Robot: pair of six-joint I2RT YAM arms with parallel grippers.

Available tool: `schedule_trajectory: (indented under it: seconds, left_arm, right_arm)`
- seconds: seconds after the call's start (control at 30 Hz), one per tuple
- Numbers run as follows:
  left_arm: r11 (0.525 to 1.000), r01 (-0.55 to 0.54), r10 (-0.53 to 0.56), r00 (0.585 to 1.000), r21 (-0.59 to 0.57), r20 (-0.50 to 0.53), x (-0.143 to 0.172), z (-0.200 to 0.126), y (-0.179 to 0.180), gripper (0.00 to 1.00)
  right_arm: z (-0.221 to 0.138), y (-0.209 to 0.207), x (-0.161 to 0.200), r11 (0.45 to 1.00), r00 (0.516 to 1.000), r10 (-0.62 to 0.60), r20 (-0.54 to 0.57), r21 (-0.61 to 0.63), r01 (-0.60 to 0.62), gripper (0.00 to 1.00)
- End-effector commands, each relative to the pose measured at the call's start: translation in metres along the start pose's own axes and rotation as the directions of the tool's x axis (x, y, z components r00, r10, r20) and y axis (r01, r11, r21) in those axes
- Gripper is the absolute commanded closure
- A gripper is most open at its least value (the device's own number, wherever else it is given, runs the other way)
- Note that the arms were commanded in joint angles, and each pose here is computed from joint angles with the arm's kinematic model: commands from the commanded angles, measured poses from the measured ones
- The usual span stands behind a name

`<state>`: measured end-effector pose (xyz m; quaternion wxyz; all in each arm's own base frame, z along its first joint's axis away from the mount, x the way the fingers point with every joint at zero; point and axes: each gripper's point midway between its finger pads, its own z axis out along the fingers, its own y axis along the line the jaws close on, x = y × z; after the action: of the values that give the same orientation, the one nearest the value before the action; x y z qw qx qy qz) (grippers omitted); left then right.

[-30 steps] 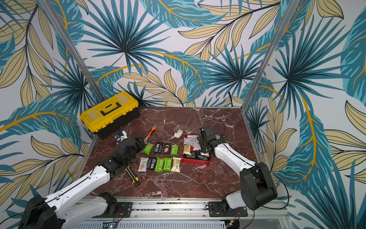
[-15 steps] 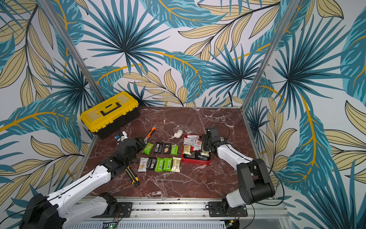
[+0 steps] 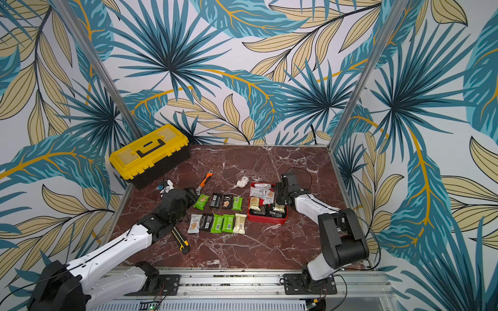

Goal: Take the cookies out of the storage box
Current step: Pick up the cookie from the storage box.

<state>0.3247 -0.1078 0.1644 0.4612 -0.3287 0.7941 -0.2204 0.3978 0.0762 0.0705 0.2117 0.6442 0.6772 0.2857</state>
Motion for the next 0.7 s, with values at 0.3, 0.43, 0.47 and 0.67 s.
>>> schedule_trajectory:
  seconds: [0.3,0.43,0.47,0.67]
  left_arm:
    - [1.0,0.014,-0.014,1.0,-0.002,0.016,-0.003,-0.003,0.006,0.38]
    - [1.0,0.018,-0.018,1.0,-0.002,0.016,-0.004,-0.004,0.006,0.39]
    - [1.0,0.02,-0.02,1.0,-0.003,0.016,-0.004,-0.004,0.006,0.39]
    - [0.999,0.028,-0.027,1.0,-0.019,0.008,-0.002,-0.006,0.01,0.4]
  right_arm:
    - [0.016,0.01,0.002,1.0,1.0,-0.006,-0.021,-0.018,0.006,0.57]
    - [0.021,0.01,0.003,1.0,0.999,-0.006,-0.036,-0.024,0.005,0.63]
    - [0.021,0.011,0.003,1.0,0.999,-0.005,-0.04,-0.027,0.004,0.64]
    - [0.02,0.013,0.006,0.999,0.998,-0.018,-0.057,-0.034,0.016,0.69]
